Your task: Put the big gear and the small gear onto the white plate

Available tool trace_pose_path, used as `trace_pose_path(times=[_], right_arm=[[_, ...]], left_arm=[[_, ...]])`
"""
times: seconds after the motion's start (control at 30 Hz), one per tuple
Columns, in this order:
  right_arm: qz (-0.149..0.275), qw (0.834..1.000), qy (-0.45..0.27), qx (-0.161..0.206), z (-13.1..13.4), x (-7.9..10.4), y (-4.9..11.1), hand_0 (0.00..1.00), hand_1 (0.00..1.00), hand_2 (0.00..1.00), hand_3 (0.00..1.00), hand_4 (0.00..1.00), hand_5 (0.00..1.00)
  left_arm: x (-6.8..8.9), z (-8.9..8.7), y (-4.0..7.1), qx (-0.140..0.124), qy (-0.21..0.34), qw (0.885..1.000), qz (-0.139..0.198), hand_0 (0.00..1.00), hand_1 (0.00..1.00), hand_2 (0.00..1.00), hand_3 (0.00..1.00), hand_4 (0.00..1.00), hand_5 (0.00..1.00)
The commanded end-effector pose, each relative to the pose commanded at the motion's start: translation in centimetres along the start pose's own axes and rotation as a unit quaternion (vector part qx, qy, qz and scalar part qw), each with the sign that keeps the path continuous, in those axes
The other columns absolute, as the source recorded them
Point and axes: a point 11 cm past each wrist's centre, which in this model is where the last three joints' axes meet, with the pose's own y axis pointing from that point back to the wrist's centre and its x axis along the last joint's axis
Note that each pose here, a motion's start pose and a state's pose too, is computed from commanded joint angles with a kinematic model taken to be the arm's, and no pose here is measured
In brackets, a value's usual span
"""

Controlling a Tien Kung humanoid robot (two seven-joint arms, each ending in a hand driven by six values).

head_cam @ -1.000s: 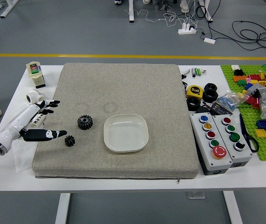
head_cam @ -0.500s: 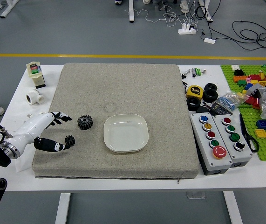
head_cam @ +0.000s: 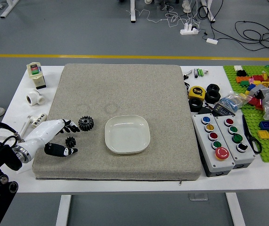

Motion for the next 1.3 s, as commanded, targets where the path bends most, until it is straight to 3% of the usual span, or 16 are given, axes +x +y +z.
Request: trace_pose_path(times=[0.13,0.17,0.3,0.33,0.53,0.57,0.7,0.77,0.87,1.13,1.3], right_arm=[[0.000,1.000,0.002,-0.001,0.2,0.0,0.0,0.664,0.671,0.752,0.569,0.760,0.615],[0.000,1.000,0.003,-0.002,0.2,0.0,0.0,0.664,0.672,0.752,0.569,0.761,0.615],[0.000,1.000,0.004,-0.003,0.3,-0.1,0.0,0.664,0.672,0.752,0.569,0.761,0.615],[0.000,1.000,0.004,-0.003,0.3,-0.1,0.0,0.663,0.672,0.752,0.568,0.761,0.616],[0.000,1.000,0.004,-0.003,0.4,-0.1,0.0,0.663,0.672,0.752,0.568,0.761,0.616],[0.000,1.000,0.004,-0.004,0.5,-0.1,0.0,0.664,0.672,0.752,0.569,0.761,0.616],[0.000,1.000,0.003,-0.004,0.5,-0.1,0.0,0.664,0.672,0.752,0.569,0.761,0.616],[0.000,1.000,0.002,-0.003,0.4,-0.1,0.0,0.663,0.671,0.753,0.568,0.762,0.616],[0.000,1.000,0.001,-0.003,0.4,0.0,0.0,0.663,0.671,0.753,0.568,0.762,0.616],[0.000,1.000,-0.002,-0.001,0.1,0.0,0.0,0.663,0.672,0.753,0.568,0.762,0.616],[0.000,1.000,-0.002,0.000,-0.1,0.0,0.0,0.664,0.671,0.753,0.568,0.762,0.616]], left_arm=[[-0.3,-0.4,0.0,0.006,0.002,1.000,-0.006,0.421,0.507,0.540,0.564,0.613,0.048],[-0.5,-0.5,0.0,0.009,0.002,1.000,-0.008,0.366,0.466,0.511,0.547,0.438,0.002],[-0.6,-0.8,0.0,0.014,0.001,1.000,-0.013,0.366,0.466,0.511,0.547,0.438,0.002],[-0.6,-0.8,0.0,0.015,0.001,1.000,-0.013,0.299,0.404,0.452,0.512,0.206,0.002],[-0.6,-0.8,0.1,0.016,-0.001,1.000,-0.017,0.299,0.404,0.452,0.512,0.206,0.002],[-0.6,-0.7,0.1,0.015,-0.001,1.000,-0.017,0.285,0.364,0.421,0.483,0.108,0.002],[-0.2,-0.3,0.0,0.008,-0.005,1.000,-0.014,0.285,0.364,0.421,0.483,0.108,0.002],[0.1,0.2,0.0,0.001,-0.010,1.000,-0.009,0.282,0.348,0.410,0.469,0.049,0.002],[0.8,1.3,-0.2,-0.014,-0.019,1.000,0.002,0.282,0.348,0.410,0.469,0.049,0.002],[3.1,6.8,-1.5,-0.093,-0.052,0.993,0.057,0.283,0.346,0.409,0.468,0.019,0.002],[3.0,9.4,-2.6,-0.131,-0.065,0.986,0.075,0.286,0.354,0.418,0.476,0.036,0.002]])
